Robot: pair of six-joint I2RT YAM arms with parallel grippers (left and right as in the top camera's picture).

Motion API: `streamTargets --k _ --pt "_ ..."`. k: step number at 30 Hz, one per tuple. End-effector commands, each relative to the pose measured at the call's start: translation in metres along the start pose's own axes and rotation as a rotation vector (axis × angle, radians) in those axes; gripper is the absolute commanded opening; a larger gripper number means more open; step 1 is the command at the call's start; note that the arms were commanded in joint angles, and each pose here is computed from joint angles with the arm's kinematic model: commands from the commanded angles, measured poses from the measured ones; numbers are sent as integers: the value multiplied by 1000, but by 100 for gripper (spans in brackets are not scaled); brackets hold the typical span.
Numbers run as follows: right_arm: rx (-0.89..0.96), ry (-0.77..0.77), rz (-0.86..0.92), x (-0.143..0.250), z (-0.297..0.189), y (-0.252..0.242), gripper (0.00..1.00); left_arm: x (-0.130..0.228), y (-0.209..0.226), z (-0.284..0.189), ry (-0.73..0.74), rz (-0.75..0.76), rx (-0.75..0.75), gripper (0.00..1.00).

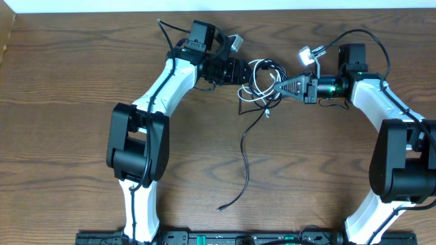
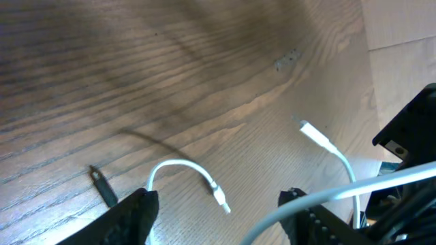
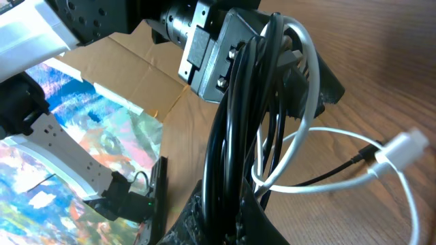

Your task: Untangle cables

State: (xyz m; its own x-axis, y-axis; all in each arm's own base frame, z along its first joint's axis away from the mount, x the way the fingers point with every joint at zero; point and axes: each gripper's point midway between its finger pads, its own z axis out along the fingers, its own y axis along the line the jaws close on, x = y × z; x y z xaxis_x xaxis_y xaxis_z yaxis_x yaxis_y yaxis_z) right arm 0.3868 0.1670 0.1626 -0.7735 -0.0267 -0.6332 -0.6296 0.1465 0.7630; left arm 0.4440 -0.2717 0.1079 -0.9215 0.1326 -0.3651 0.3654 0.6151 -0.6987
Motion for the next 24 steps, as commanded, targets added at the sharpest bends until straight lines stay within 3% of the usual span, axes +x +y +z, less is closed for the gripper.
streamTargets --k 1,2,4,6,7,13,19,24 --pt "-54 4 -46 -5 6 21 1 2 3 6 10 -7 -11 51" --pt "-57 7 -46 -4 8 22 1 2 4 6 8 -7 -16 47" --pt "-61 12 -47 -3 10 23 1 0 13 6 -4 -20 -72 27" --pt "-60 12 -40 -3 10 22 1 -1 18 5 -13 -23 -103 19" --pt "-51 14 -39 -3 10 21 1 -4 21 3 -23 -25 -113 8" --pt "103 67 46 13 9 -4 1 -26 47 -20 -123 -110 -218 7" --pt "122 74 53 15 8 -7 1 -46 65 -56 -240 -87 -442 7" --pt "225 110 83 24 5 -23 1 -65 49 -112 -368 -60 -574 7"
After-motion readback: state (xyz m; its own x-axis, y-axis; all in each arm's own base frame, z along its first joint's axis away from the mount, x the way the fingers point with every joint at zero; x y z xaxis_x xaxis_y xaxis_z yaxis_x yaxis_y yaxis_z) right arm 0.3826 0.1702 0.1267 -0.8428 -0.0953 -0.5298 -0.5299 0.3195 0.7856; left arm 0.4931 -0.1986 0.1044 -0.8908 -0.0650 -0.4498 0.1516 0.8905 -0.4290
